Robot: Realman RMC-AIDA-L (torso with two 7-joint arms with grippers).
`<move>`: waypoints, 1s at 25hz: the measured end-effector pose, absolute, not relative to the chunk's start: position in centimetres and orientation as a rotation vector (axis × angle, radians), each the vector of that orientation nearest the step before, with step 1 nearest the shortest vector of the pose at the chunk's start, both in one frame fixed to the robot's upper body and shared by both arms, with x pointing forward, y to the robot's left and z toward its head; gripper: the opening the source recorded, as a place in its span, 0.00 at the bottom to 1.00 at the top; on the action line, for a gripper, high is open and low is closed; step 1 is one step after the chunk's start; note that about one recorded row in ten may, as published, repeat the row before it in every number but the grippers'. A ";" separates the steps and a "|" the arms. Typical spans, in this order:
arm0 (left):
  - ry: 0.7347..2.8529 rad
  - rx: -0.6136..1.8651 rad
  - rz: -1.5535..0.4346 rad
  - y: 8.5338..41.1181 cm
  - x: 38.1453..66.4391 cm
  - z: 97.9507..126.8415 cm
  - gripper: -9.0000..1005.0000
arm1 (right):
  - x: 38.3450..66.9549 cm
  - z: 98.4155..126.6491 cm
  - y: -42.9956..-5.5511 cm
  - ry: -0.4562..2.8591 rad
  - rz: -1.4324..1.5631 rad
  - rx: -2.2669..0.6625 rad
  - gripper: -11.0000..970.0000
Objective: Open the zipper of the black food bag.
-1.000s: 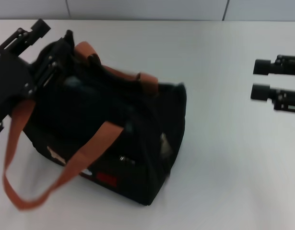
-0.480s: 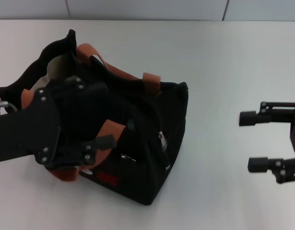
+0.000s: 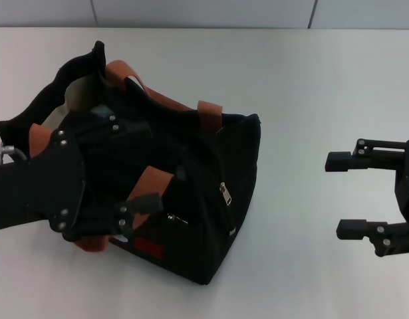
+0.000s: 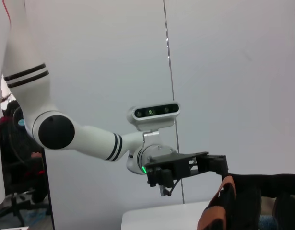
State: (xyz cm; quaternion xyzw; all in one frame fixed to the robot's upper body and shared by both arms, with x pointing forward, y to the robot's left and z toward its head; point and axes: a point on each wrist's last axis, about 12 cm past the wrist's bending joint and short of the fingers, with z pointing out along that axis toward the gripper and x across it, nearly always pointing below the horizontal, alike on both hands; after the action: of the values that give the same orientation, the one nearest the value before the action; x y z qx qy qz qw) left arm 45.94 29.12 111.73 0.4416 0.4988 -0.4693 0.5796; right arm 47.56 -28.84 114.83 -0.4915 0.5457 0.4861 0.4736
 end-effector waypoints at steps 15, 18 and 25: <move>1.161 1.034 -1.095 29.0 45.9 111.6 0.81 | 47.7 114.6 -28.9 1.308 1.177 -1.159 0.79; 1.156 1.032 -1.092 29.0 45.9 111.7 0.81 | 47.8 114.6 -28.9 1.310 1.173 -1.157 0.79; 1.148 1.031 -1.086 29.0 45.9 111.7 0.81 | 47.8 114.5 -29.0 1.314 1.164 -1.150 0.79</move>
State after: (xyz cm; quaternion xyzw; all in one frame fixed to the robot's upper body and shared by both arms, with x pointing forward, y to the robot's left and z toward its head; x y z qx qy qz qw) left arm 45.88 29.01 111.67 0.4423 0.4924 -0.4661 0.5871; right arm 47.81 -28.99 114.55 -0.4750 0.5431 0.4811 0.4980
